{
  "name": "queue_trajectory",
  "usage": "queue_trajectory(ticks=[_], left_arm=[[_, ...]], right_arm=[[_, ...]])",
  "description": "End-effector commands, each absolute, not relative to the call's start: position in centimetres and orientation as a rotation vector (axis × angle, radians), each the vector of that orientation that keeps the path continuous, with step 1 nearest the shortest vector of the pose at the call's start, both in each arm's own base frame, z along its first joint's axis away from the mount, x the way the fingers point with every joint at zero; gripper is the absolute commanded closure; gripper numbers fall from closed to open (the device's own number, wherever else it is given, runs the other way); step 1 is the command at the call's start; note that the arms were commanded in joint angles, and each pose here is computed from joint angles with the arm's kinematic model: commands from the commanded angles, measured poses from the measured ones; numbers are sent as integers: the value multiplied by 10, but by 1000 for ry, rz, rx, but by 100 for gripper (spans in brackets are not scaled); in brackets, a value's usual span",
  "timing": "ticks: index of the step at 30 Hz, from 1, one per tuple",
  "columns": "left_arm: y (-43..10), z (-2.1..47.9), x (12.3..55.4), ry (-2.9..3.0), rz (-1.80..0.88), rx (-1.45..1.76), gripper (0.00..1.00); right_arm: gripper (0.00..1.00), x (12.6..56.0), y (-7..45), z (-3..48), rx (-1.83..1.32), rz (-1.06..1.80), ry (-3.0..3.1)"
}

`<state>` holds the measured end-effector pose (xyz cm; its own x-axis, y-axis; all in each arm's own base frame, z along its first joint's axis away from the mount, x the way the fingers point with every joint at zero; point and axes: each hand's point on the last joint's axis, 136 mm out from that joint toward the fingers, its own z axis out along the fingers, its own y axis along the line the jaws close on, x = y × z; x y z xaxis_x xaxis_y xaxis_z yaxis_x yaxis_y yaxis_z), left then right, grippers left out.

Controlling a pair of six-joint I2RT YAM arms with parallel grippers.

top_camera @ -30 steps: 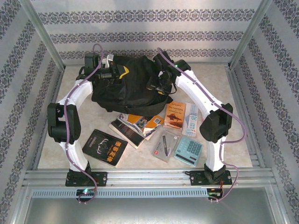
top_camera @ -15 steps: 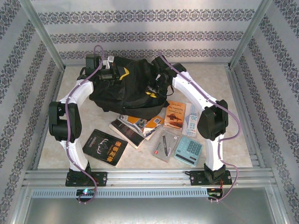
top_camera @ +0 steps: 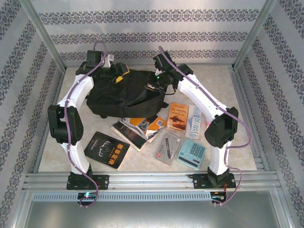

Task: Pack the student bag
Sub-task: Open the student bag at the top-center of the table.

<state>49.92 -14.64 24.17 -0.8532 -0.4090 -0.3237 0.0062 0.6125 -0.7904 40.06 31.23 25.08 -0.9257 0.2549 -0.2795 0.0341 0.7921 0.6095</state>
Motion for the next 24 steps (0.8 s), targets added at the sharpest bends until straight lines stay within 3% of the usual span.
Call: queue_trajectory(ticks=[1,11,18,24], left_arm=[[-153,240,470,2485,-906,-198,36],[-169,260,411,2299,-705,38,16],[-195,247,382,2146,-568,399,17],[-207,241,403,2059,-368,523,16]], right_arm=[[100,400,319,287,124,931,2504],[100,403,328,291,158,1004,2507],[100,407,334,289,219,1077,2523],[100,407,336,296,248,1119,2510]])
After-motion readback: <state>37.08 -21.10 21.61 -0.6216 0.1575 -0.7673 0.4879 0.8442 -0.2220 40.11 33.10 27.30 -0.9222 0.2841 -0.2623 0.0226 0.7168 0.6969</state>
